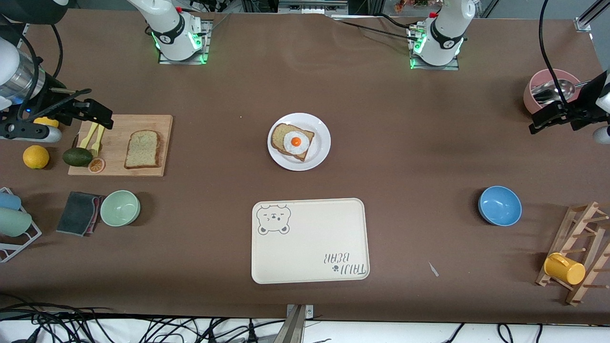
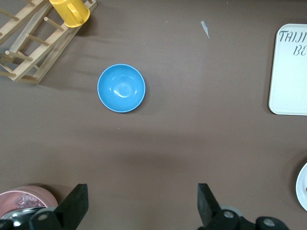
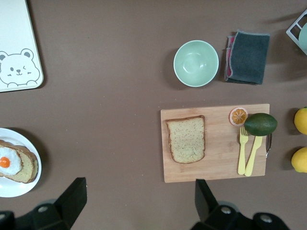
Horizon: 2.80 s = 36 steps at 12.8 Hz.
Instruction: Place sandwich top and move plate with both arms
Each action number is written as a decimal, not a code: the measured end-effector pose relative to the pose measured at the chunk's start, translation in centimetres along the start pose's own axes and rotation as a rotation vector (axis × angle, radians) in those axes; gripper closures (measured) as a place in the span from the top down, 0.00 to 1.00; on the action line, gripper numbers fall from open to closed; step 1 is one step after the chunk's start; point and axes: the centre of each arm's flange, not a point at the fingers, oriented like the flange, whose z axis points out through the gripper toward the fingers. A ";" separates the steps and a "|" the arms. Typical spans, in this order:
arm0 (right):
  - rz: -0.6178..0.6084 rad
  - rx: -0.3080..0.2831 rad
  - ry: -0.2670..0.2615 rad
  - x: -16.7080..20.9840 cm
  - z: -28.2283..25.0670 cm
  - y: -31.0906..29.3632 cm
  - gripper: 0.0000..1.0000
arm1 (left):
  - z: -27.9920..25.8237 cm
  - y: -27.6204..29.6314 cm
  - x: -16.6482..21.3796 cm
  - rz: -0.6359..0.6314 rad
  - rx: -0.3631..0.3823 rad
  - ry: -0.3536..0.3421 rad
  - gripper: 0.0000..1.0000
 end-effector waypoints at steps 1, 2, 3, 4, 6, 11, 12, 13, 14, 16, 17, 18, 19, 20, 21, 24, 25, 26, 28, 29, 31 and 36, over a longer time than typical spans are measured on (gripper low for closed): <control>0.001 -0.001 -0.003 0.1 0.2 0.0 1.00 | 0.0 0.0 0.0 0.000 0.000 0.000 1.00; 0.001 -0.003 -0.009 0.1 0.5 0.1 1.00 | 0.0 0.0 0.0 0.000 0.000 0.000 1.00; 0.001 -0.005 -0.014 0.2 0.7 0.1 1.00 | 0.0 0.0 0.0 0.000 0.000 0.000 1.00; 0.001 -0.005 -0.015 0.2 0.8 0.1 1.00 | 0.0 0.0 0.0 0.000 0.000 0.000 1.00; 0.005 -0.002 0.001 0.5 0.7 0.3 1.00 | 0.0 0.0 0.0 0.001 0.000 0.000 1.00; 0.019 0.000 0.012 0.9 0.9 1.0 1.00 | 0.0 0.3 0.0 0.005 0.000 -0.001 1.00; 0.021 0.000 0.008 1.0 1.1 1.0 1.00 | 0.0 0.3 0.0 0.005 0.000 -0.001 1.00; 0.021 -0.001 0.003 1.2 1.4 1.1 1.00 | 0.1 0.3 0.0 0.005 0.000 -0.002 1.00; 0.021 -0.001 -0.002 1.3 1.7 1.0 1.00 | 0.1 0.4 0.0 0.007 0.000 -0.003 1.00; 0.021 -0.002 -0.007 1.5 2.1 1.0 1.00 | 0.1 0.5 0.0 0.010 0.000 -0.004 1.00; 0.021 -0.001 -0.007 1.6 2.2 1.0 1.00 | 0.1 0.6 0.0 0.011 0.000 -0.004 1.00; 0.021 -0.001 -0.007 1.6 2.2 1.0 1.00 | 0.1 0.6 0.0 0.011 0.000 -0.004 1.00; 0.021 -0.001 -0.006 1.6 2.2 1.0 1.00 | 0.1 0.6 0.0 0.012 0.000 -0.004 1.00; 0.021 -0.001 -0.005 1.6 2.2 1.0 1.00 | 0.1 0.7 0.0 0.012 0.000 -0.004 1.00; 0.021 -0.001 -0.004 1.6 2.2 1.0 1.00 | 0.1 0.7 0.0 0.013 0.000 -0.004 1.00; 0.021 0.000 -0.003 1.6 2.1 1.0 1.00 | 0.1 0.8 0.0 0.014 -0.006 -0.005 1.00; 0.021 0.000 -0.003 1.6 2.1 1.0 1.00 | 0.1 1.0 0.0 0.013 -0.024 -0.006 1.00; 0.021 0.000 -0.003 1.6 2.1 1.0 1.00 | 0.0 1.1 0.0 0.013 -0.036 -0.005 1.00; 0.021 0.000 -0.003 1.6 2.1 1.0 1.00 | -0.5 1.2 0.0 0.013 -0.041 0.006 1.00; 0.021 0.000 -0.003 1.6 2.1 1.0 1.00 | -0.7 1.2 0.0 0.013 -0.042 0.010 1.00; 0.023 0.000 -0.003 1.6 2.1 1.1 1.00 | -0.8 1.2 0.0 0.013 -0.042 0.010 1.00; 0.023 0.000 -0.003 1.6 2.1 1.1 1.00 | -0.7 1.1 -0.1 0.013 -0.041 0.004 1.00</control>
